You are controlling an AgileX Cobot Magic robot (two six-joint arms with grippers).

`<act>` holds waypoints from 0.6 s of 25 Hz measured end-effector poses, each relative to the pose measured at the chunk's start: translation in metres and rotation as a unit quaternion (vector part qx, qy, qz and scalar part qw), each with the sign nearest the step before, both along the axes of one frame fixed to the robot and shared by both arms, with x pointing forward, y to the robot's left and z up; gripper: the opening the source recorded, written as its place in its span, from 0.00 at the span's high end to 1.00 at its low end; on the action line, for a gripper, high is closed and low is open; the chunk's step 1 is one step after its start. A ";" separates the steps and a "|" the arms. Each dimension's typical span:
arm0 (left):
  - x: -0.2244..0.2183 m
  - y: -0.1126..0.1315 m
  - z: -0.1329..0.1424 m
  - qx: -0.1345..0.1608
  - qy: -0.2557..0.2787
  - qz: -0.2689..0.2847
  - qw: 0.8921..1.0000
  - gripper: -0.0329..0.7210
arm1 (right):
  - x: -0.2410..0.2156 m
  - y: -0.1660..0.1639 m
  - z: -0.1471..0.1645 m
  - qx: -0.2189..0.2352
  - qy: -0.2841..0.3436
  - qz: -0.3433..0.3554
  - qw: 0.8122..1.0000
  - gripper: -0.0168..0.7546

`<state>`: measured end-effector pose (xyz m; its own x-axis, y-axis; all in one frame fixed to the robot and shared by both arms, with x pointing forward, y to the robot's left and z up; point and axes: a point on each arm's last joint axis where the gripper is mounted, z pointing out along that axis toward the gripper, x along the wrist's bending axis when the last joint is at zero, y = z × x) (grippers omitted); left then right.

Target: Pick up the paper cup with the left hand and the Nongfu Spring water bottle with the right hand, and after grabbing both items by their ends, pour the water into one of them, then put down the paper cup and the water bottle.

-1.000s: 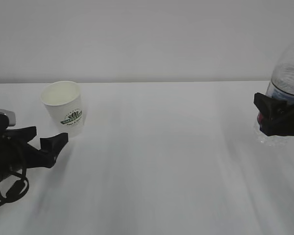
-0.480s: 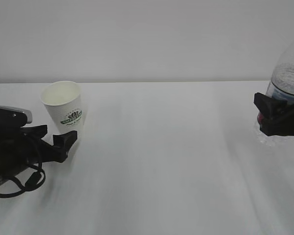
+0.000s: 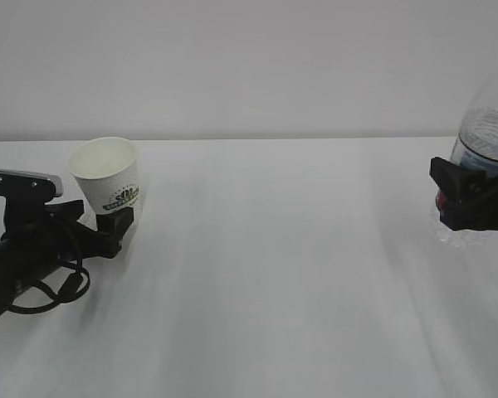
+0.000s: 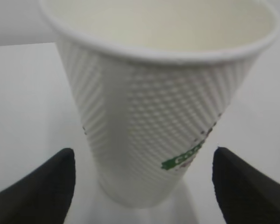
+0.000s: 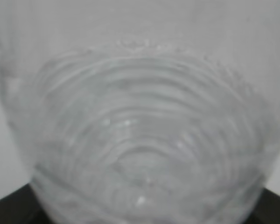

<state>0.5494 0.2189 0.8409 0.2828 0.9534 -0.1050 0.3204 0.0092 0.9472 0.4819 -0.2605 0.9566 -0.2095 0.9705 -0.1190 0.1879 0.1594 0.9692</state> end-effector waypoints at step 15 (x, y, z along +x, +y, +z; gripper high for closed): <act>0.034 -0.008 0.010 -0.008 -0.039 0.001 0.999 0.04 | 0.000 0.000 0.000 0.000 0.000 0.000 1.000 0.31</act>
